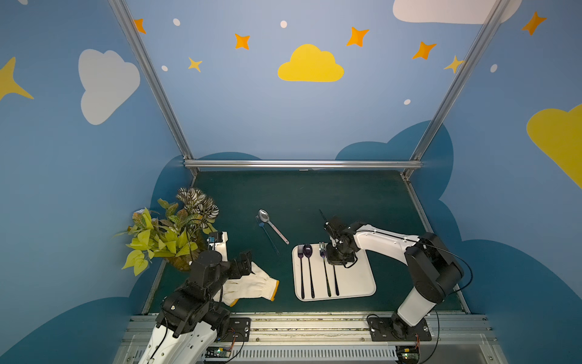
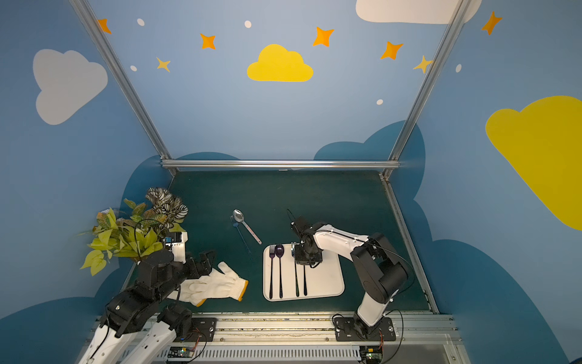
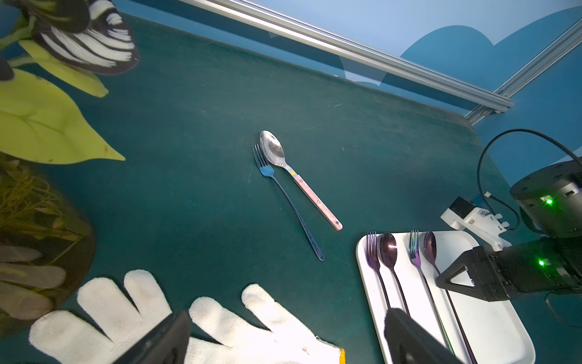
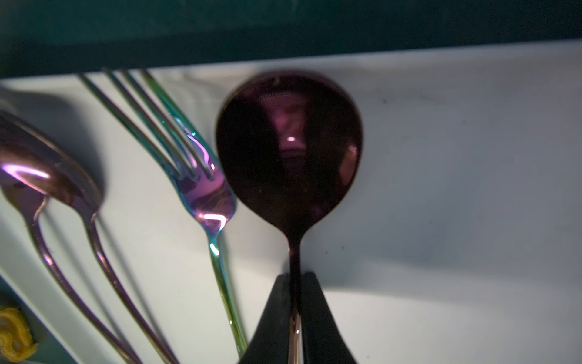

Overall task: Set the spoon and fork side by side
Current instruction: Place the spoon on the tray.

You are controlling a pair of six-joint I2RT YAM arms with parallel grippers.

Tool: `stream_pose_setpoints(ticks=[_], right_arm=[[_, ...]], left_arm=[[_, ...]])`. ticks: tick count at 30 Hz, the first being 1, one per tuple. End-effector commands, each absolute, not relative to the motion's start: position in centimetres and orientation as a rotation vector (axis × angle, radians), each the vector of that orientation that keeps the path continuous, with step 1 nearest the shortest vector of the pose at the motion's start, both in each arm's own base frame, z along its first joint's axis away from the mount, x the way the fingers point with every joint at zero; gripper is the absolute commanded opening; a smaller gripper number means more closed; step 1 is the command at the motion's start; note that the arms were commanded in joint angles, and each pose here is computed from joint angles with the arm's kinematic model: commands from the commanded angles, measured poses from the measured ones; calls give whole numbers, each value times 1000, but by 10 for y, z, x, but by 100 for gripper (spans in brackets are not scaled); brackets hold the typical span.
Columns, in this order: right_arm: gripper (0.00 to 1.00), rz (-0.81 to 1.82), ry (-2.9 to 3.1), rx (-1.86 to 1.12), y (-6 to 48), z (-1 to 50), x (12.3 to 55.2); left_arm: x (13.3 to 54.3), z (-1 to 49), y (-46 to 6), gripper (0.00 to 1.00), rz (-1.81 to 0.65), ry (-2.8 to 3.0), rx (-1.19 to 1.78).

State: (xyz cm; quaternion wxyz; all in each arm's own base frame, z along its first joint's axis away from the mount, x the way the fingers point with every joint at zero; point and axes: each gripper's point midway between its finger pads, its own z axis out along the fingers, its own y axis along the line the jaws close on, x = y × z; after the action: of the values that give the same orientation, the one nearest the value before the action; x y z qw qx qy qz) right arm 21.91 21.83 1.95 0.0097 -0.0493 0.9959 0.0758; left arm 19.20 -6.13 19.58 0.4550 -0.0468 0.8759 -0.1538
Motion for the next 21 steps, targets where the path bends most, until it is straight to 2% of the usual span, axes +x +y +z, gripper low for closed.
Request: stream_pose_setpoints(ticks=[1,9,14,17,21], right_arm=[[13,168,3133,-158,215,8,217],[18,143,3126,-177,213,13,219],[21,125,3094,-226,213,33,220],[27,106,3047,-265,211,55,221],[39,92,2963,-311,206,90,221]], left_arm=[[195,193,-60,100,-362,2156,-110],[195,193,-60,100,-361,2158,-108],[195,193,-60,100,-360,2158,-109],[195,193,-60,100,-359,2158,-111],[196,192,-61,100,-358,2165,-108]])
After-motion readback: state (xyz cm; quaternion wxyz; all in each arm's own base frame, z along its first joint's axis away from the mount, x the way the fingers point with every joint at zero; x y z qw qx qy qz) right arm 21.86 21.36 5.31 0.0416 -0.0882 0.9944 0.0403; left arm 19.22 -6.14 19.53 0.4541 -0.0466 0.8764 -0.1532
